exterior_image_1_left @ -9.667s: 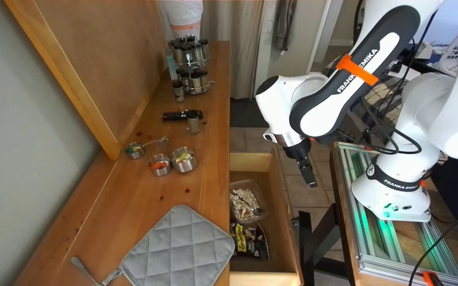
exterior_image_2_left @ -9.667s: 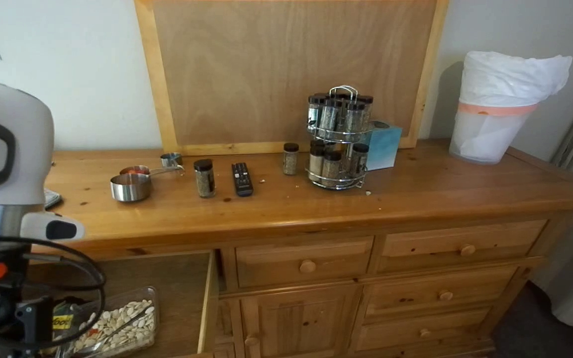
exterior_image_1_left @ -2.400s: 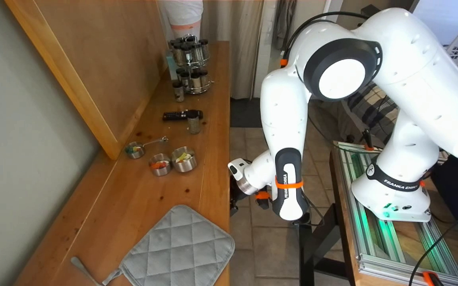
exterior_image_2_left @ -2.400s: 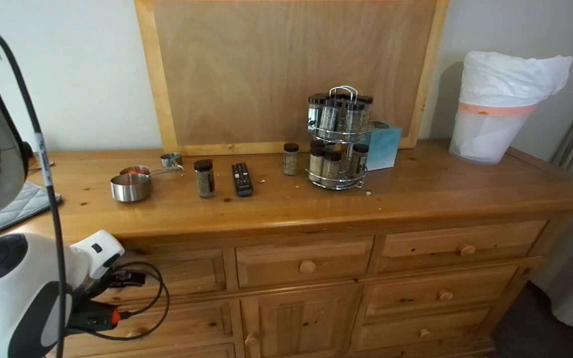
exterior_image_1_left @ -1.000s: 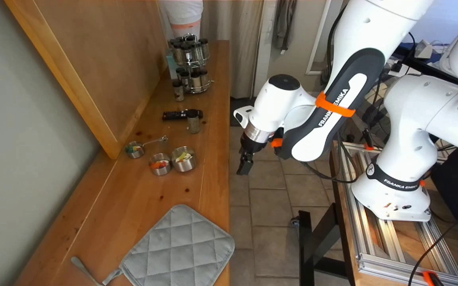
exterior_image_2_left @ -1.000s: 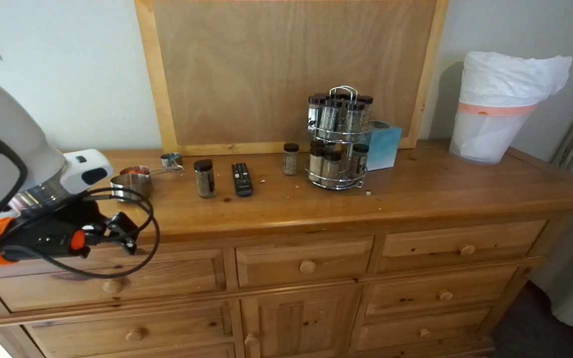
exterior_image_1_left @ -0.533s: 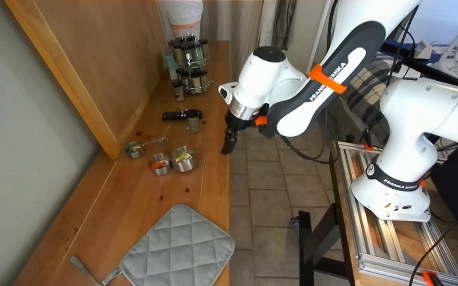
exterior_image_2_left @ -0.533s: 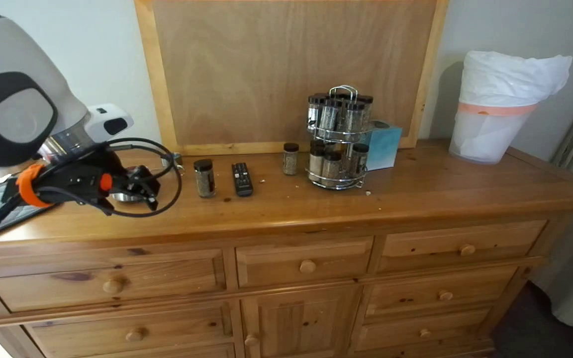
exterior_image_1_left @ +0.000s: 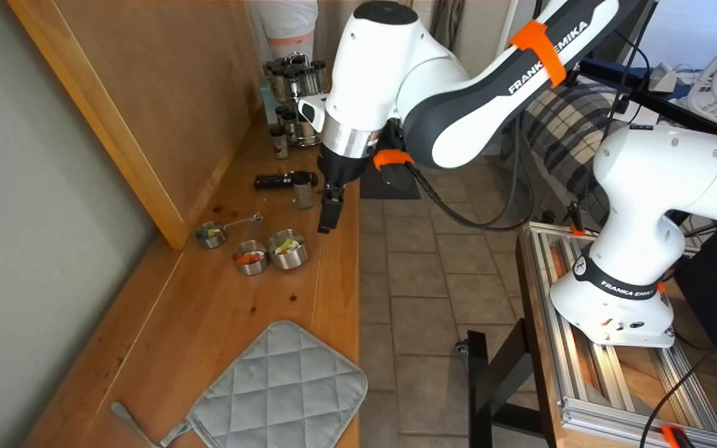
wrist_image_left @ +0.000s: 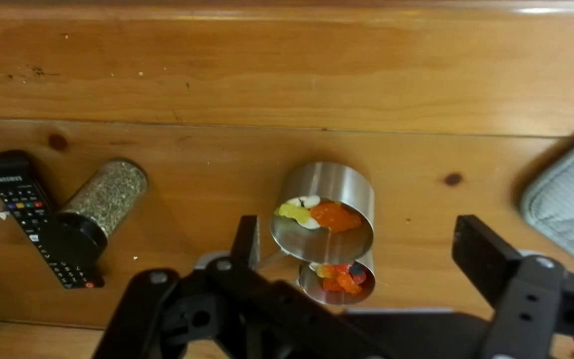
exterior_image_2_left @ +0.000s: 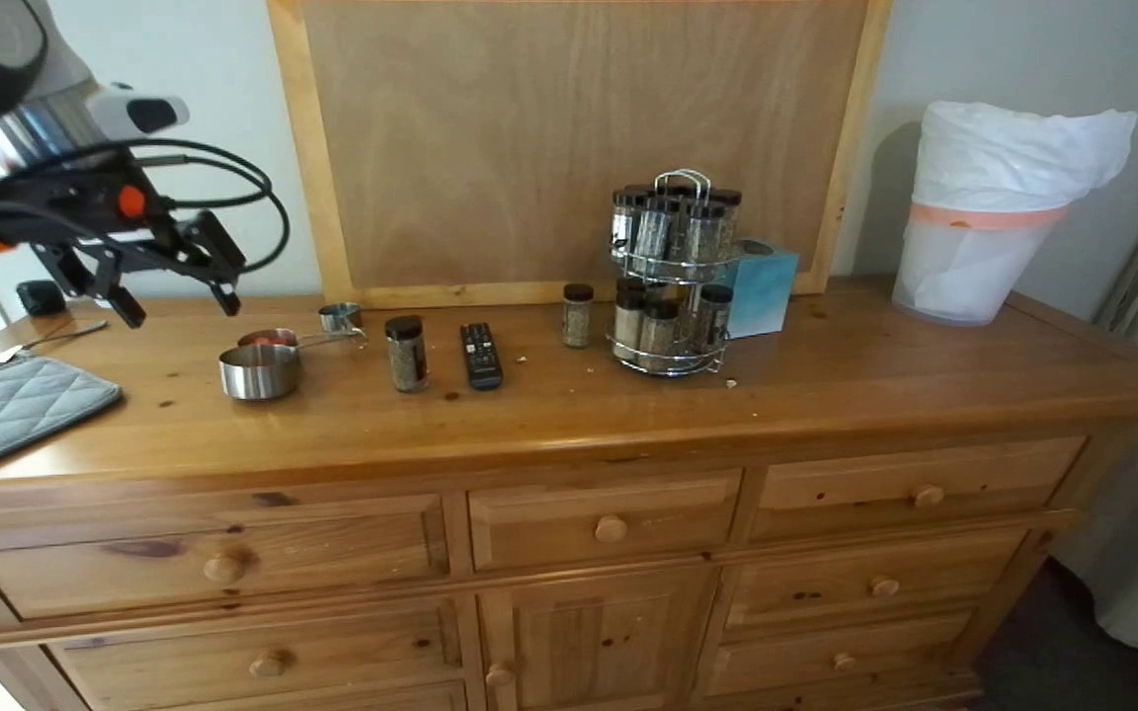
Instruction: Close the top drawer of the cabinet
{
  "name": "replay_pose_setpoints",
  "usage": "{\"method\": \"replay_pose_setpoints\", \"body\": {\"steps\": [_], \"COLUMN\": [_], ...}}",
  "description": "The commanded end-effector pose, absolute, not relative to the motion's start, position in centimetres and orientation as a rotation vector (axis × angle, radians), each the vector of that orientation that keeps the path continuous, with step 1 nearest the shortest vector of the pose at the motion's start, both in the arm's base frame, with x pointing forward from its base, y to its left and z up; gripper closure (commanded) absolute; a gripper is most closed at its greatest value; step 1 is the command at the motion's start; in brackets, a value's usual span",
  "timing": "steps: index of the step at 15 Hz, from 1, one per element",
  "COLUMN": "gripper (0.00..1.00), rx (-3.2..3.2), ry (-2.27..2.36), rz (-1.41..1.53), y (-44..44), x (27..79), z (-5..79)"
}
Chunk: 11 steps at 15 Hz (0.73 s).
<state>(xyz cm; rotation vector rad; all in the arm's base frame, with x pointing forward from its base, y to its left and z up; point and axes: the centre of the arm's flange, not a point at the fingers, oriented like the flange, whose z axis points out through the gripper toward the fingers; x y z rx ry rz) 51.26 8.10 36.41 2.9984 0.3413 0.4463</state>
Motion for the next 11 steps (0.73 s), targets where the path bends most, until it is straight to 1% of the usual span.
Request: {"method": "replay_pose_setpoints", "body": {"steps": [1,4,5,6,8,11], "gripper": [0.00,0.00,0.00,0.00,0.00,0.00], "rx": [3.068,3.121,3.126,3.084,3.108,3.086], "ry": [0.240,0.141,0.146,0.177,0.175,0.171], "rz": [0.448,0.470,0.519,0.485,0.509,0.467], "y": [10.0,10.2,9.7,10.8,10.4,10.5], "x": [47.9,46.4,45.3,49.5,48.6,49.2], "z": [44.4,49.0,50.5,47.0,48.8,47.0]}}
